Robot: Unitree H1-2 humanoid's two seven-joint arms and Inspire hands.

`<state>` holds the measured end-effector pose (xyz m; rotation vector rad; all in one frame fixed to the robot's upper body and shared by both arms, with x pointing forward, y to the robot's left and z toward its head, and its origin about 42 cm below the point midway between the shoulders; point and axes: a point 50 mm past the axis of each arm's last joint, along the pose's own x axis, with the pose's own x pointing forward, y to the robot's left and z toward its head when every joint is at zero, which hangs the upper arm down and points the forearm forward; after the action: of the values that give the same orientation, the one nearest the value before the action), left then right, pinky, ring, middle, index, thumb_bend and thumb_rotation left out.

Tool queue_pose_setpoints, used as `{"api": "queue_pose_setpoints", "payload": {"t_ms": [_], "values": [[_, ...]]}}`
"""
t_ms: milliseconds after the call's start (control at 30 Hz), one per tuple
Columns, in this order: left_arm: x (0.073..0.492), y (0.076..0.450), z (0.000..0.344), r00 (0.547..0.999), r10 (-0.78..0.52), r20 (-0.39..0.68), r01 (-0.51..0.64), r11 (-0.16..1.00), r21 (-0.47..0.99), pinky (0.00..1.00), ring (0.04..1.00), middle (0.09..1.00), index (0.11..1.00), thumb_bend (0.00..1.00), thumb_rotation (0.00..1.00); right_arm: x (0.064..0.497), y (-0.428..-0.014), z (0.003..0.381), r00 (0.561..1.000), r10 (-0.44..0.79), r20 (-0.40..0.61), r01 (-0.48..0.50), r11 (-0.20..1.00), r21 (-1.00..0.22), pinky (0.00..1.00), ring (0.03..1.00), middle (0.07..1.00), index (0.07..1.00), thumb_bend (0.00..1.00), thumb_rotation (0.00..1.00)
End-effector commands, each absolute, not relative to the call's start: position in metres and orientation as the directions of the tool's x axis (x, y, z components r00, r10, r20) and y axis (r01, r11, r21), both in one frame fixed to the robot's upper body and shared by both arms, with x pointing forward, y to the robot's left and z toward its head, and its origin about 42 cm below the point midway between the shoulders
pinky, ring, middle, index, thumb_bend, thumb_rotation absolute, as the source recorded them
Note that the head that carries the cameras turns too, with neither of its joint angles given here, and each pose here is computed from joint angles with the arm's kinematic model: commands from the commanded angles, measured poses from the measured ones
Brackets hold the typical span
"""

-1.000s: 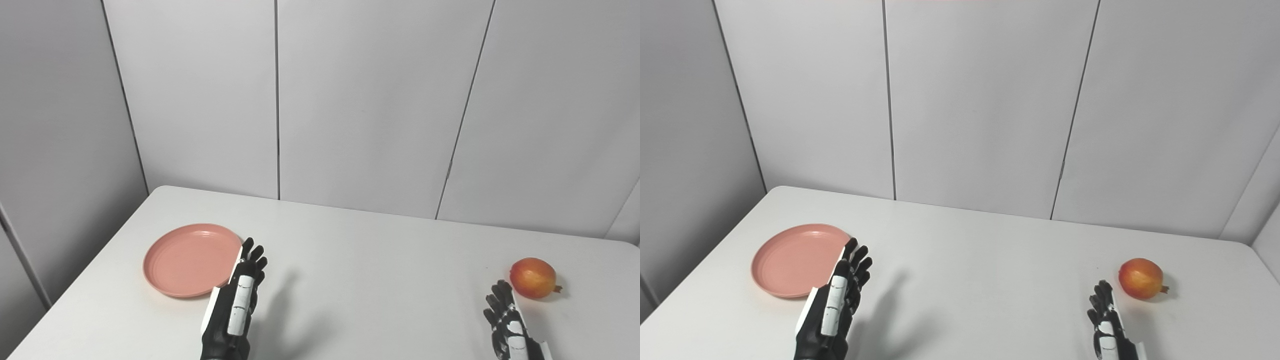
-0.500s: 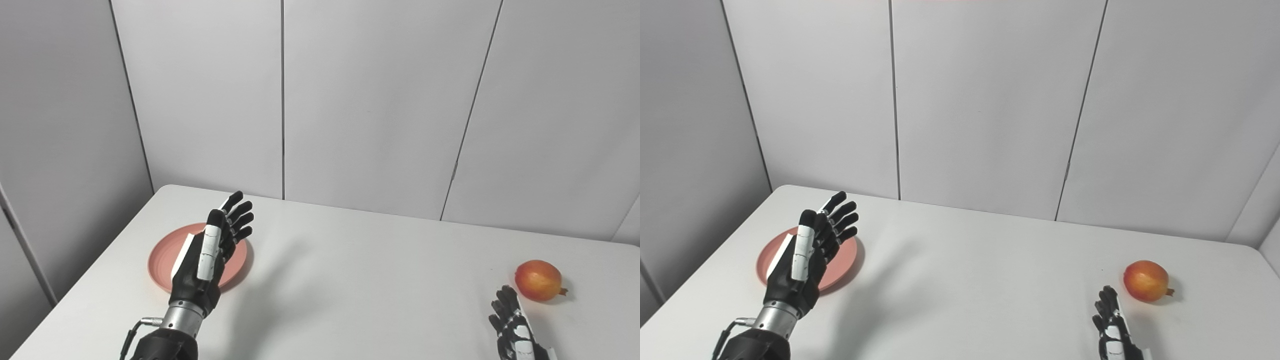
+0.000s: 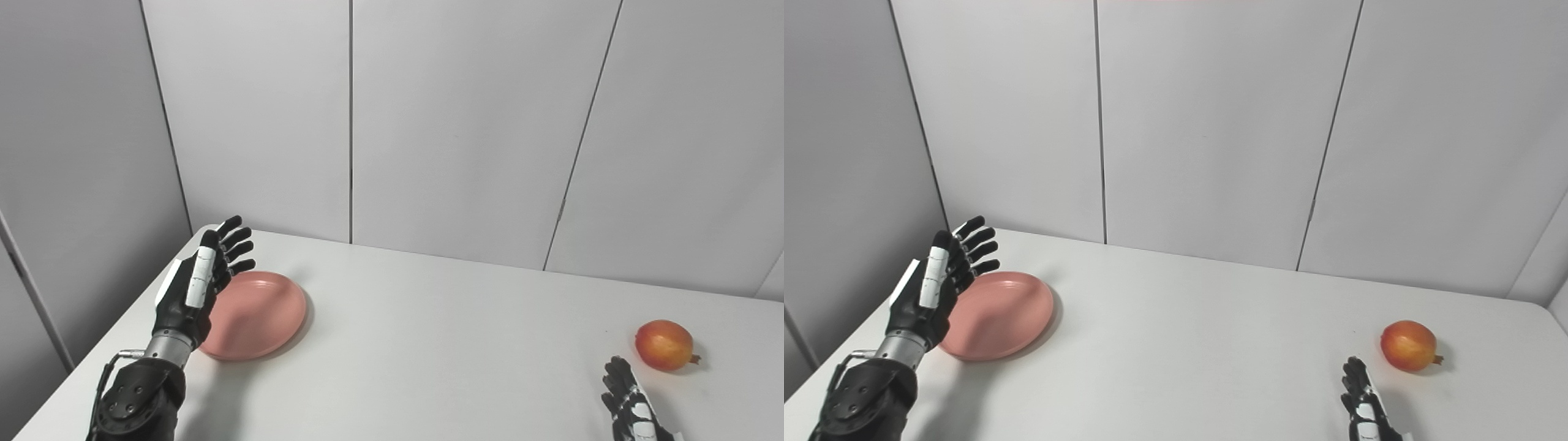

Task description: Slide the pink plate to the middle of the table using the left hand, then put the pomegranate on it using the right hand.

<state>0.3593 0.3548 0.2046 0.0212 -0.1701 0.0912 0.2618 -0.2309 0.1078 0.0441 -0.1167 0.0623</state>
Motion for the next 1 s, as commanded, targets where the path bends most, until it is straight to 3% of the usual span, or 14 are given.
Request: {"api": "queue_pose_setpoints", "payload": {"t_ms": [0,200,367,767,967], "values": [[0.371,0.367,0.233,0.96,0.071,0.271,-0.087,0.995,0.048,0.72,0.876,0.886,0.886,1.0,0.97,0.245,-0.239,0.086,0.998,0.05,0.025,-0.051,0.998,0.035,1.0,0.981,0.955,0.936,0.74,0.99],[0.384,0.39,0.234,0.959,0.146,0.243,-0.165,0.985,0.058,0.76,0.868,0.878,0.876,1.0,0.94,0.246,-0.239,0.086,0.998,0.053,0.021,-0.054,0.998,0.032,1.0,0.969,0.94,0.922,0.75,0.99],[0.396,0.411,0.229,0.951,0.212,0.225,-0.228,0.973,0.048,0.74,0.828,0.857,0.871,1.0,0.94,0.246,-0.239,0.086,0.998,0.053,0.017,-0.054,0.998,0.026,1.0,0.968,0.935,0.917,0.74,0.99],[0.411,0.449,0.211,0.956,0.26,0.136,-0.272,0.959,0.077,0.7,0.83,0.84,0.848,1.0,0.89,0.244,-0.239,0.086,0.998,0.053,0.012,-0.054,0.998,0.022,1.0,0.962,0.929,0.901,0.74,1.0],[0.416,0.465,0.189,0.962,0.249,0.108,-0.255,0.966,0.049,0.77,0.848,0.848,0.859,1.0,0.88,0.244,-0.24,0.086,0.998,0.055,0.007,-0.055,0.998,0.018,1.0,0.961,0.926,0.896,0.74,1.0]]}}
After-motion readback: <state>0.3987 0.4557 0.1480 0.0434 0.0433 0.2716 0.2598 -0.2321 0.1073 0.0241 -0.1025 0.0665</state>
